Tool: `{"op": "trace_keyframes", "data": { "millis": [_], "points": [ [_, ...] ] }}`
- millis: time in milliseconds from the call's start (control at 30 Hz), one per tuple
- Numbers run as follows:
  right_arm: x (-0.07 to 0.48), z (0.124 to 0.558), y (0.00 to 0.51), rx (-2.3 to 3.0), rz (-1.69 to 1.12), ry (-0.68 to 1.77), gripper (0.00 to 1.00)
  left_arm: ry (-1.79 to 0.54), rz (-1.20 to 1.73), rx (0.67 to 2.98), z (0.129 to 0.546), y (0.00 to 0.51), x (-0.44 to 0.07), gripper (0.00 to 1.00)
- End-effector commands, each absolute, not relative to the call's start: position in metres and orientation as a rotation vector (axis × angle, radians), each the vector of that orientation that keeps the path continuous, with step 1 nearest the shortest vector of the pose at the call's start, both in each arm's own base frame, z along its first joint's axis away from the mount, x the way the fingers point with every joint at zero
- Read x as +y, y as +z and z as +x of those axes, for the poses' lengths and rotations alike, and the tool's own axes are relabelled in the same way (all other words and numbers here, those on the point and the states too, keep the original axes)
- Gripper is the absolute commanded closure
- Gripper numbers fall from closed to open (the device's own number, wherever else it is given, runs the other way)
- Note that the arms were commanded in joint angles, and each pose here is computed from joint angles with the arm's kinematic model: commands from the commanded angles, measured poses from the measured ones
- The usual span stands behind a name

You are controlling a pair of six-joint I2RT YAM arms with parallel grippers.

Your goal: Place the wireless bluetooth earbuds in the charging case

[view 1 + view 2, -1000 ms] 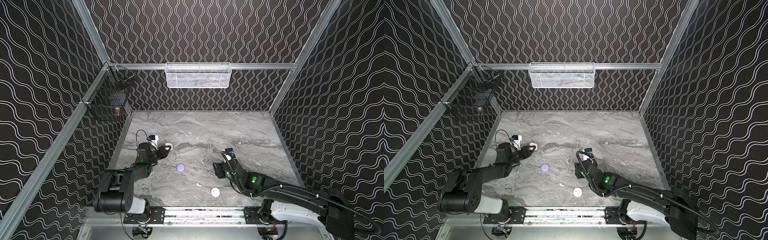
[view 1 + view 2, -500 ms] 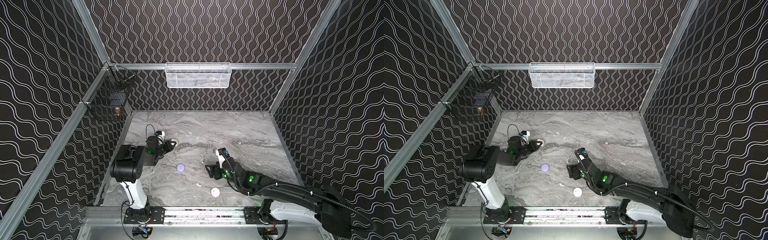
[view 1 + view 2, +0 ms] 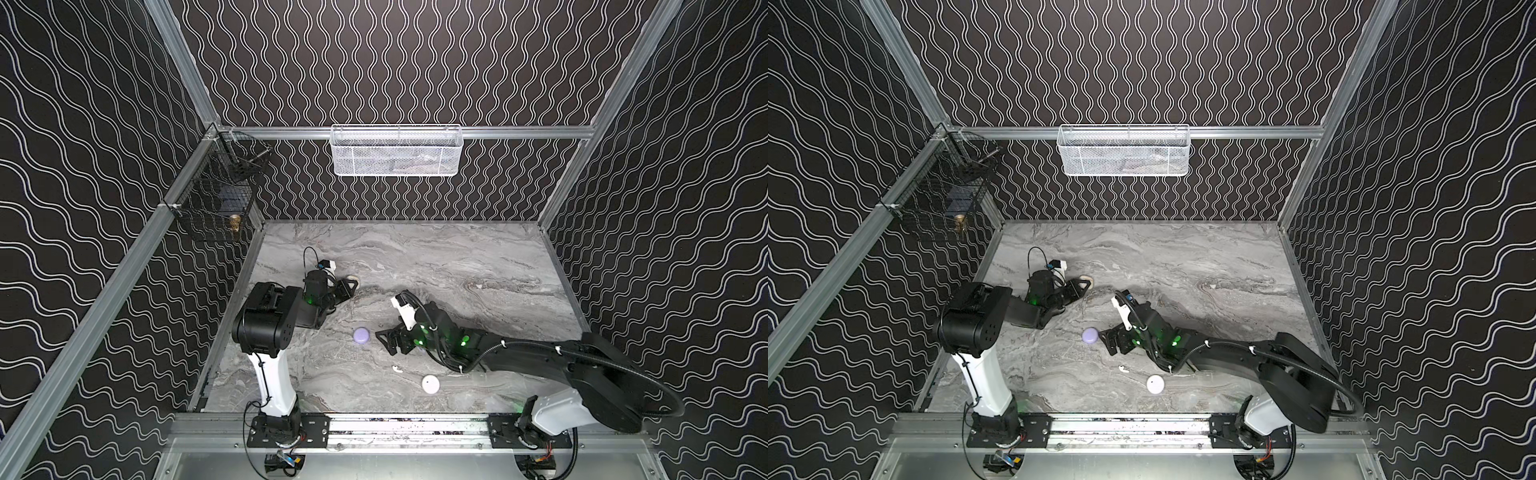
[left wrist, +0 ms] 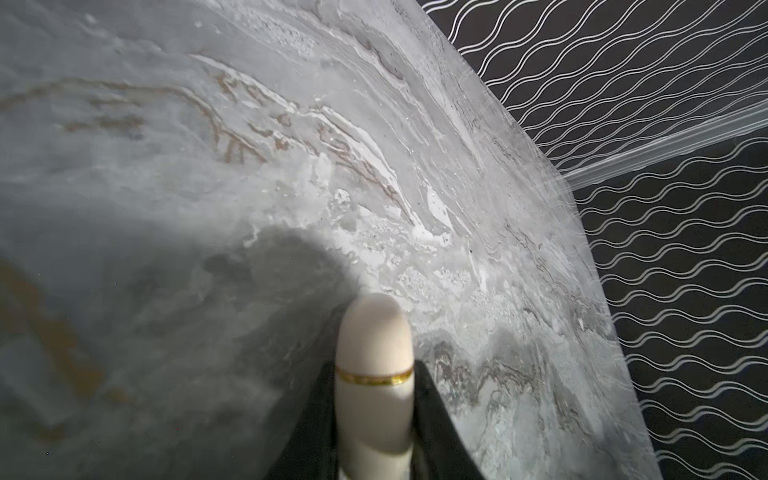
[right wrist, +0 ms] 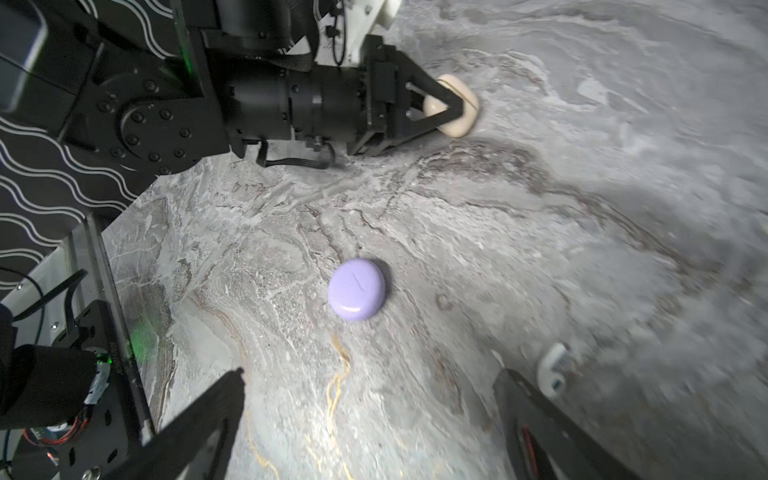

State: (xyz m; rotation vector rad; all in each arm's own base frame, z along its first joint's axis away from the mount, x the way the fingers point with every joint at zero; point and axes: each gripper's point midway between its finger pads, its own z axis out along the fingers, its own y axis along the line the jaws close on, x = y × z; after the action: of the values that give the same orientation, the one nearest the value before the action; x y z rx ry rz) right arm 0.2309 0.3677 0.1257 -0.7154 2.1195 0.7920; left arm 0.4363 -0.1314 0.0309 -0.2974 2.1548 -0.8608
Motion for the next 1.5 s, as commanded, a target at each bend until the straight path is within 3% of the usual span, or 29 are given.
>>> {"op": "trace_keyframes", "data": {
  "millis": [0, 200, 433, 533, 667, 833, 1000, 1167, 1467],
  "points": [
    [0.384, 0.23, 0.126, 2.077, -0.806, 0.811, 0.0, -0.798, -0.3, 2.15, 0.434, 0.028, -0.123, 0.48],
    [0.399, 0.237, 0.101, 2.119, -0.889, 0.739, 0.01, -0.775, -0.26, 2.145, 0.427, 0.037, -0.121, 0.22],
    [0.411, 0.239, 0.077, 2.145, -0.978, 0.684, 0.06, -0.655, -0.294, 2.111, 0.406, 0.063, -0.091, 0.14],
    [0.416, 0.239, 0.073, 2.151, -1.003, 0.676, 0.08, -0.643, -0.35, 2.096, 0.39, 0.076, -0.068, 0.02],
    [0.428, 0.233, 0.065, 2.159, -1.061, 0.697, 0.1, -0.552, -0.34, 2.066, 0.359, 0.102, -0.048, 0.01],
    [0.435, 0.235, 0.043, 2.196, -1.1, 0.627, 0.21, -0.475, -0.298, 2.066, 0.316, 0.121, -0.041, 0.05],
    [0.438, 0.238, 0.027, 2.214, -1.134, 0.588, 0.21, -0.449, -0.288, 2.067, 0.287, 0.13, -0.038, 0.05],
    [0.44, 0.234, 0.014, 2.225, -1.177, 0.559, 0.22, -0.448, -0.254, 2.051, 0.275, 0.145, -0.039, 0.06],
    [0.442, 0.218, 0.008, 2.196, -1.25, 0.507, 0.33, -0.459, -0.241, 2.06, 0.274, 0.137, -0.042, 0.12]
  ]
}}
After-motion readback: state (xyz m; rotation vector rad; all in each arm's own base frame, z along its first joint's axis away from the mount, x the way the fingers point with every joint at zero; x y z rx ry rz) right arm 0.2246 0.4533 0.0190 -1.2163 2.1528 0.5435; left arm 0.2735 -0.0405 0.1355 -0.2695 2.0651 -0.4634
